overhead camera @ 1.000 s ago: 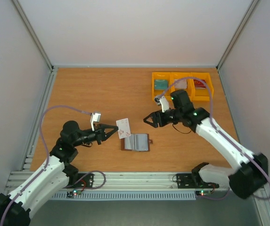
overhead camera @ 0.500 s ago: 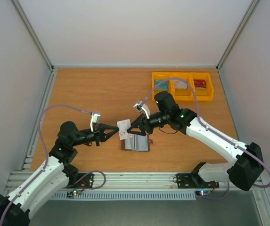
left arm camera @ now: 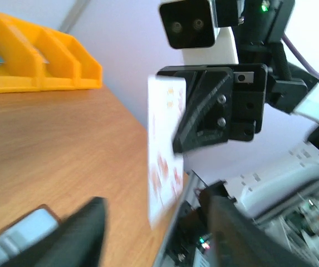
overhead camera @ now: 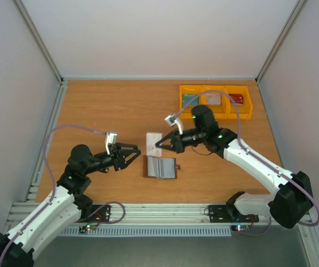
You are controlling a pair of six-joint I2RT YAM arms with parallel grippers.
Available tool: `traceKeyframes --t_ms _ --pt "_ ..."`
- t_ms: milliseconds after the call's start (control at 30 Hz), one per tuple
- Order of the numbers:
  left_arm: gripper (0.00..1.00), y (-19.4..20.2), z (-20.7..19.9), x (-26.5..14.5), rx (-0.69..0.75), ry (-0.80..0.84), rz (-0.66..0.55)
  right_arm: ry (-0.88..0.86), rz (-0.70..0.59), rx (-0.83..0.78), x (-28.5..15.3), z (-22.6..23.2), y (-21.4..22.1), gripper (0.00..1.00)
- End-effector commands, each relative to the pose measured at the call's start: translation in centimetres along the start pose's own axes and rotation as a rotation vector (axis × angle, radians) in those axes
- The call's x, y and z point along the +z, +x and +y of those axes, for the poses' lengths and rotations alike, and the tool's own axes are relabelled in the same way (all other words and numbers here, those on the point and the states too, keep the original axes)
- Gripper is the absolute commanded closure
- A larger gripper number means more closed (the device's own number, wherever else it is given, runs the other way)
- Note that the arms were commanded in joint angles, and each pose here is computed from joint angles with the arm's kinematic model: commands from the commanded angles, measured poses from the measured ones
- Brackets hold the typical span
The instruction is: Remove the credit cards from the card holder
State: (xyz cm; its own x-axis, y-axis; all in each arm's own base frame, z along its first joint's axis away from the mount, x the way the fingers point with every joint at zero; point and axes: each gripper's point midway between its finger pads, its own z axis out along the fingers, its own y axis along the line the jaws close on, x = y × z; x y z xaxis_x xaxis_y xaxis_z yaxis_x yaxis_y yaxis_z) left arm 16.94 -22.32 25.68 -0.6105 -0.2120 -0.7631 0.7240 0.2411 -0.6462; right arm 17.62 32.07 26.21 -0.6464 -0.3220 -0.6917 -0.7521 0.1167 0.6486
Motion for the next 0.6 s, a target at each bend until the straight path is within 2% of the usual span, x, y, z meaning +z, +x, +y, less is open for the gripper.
traceKeyframes --t_ms 0,67,133,267,333,433,567 --pt "0.01 -1.1 4.5 -1.2 -0.114 -0.239 -0.123 0.215 -0.279 0.266 -6.7 -7.0 -3.5 0.99" --pt "0.01 -0.6 6.8 -2.1 -0.157 -0.343 -0.155 0.443 -0.470 0.514 -12.4 -12.9 -3.8 0.99" --pt "0.00 -0.2 8.3 -2.9 -0.178 -0.419 -0.169 0.590 -0.654 0.750 -18.0 -17.4 -2.9 0.99" --pt "0.00 -0.6 9.1 -3.8 -0.130 -0.481 -0.195 0.817 -1.008 0.897 -25.8 -23.2 -3.1 0.99" --pt "0.01 -0.8 9.3 -4.1 -0.112 -0.498 -0.211 0.918 -1.111 0.958 -28.0 -25.6 -3.1 0.99" --pt "0.01 -1.1 9.2 -4.4 -0.076 -0.506 -0.226 0.952 -1.220 1.062 -29.5 -29.3 -3.7 0.99" --pt "0.01 -1.4 9.1 -4.7 -0.060 -0.515 -0.247 0.963 -1.229 1.206 -29.1 -34.3 -4.0 0.99"
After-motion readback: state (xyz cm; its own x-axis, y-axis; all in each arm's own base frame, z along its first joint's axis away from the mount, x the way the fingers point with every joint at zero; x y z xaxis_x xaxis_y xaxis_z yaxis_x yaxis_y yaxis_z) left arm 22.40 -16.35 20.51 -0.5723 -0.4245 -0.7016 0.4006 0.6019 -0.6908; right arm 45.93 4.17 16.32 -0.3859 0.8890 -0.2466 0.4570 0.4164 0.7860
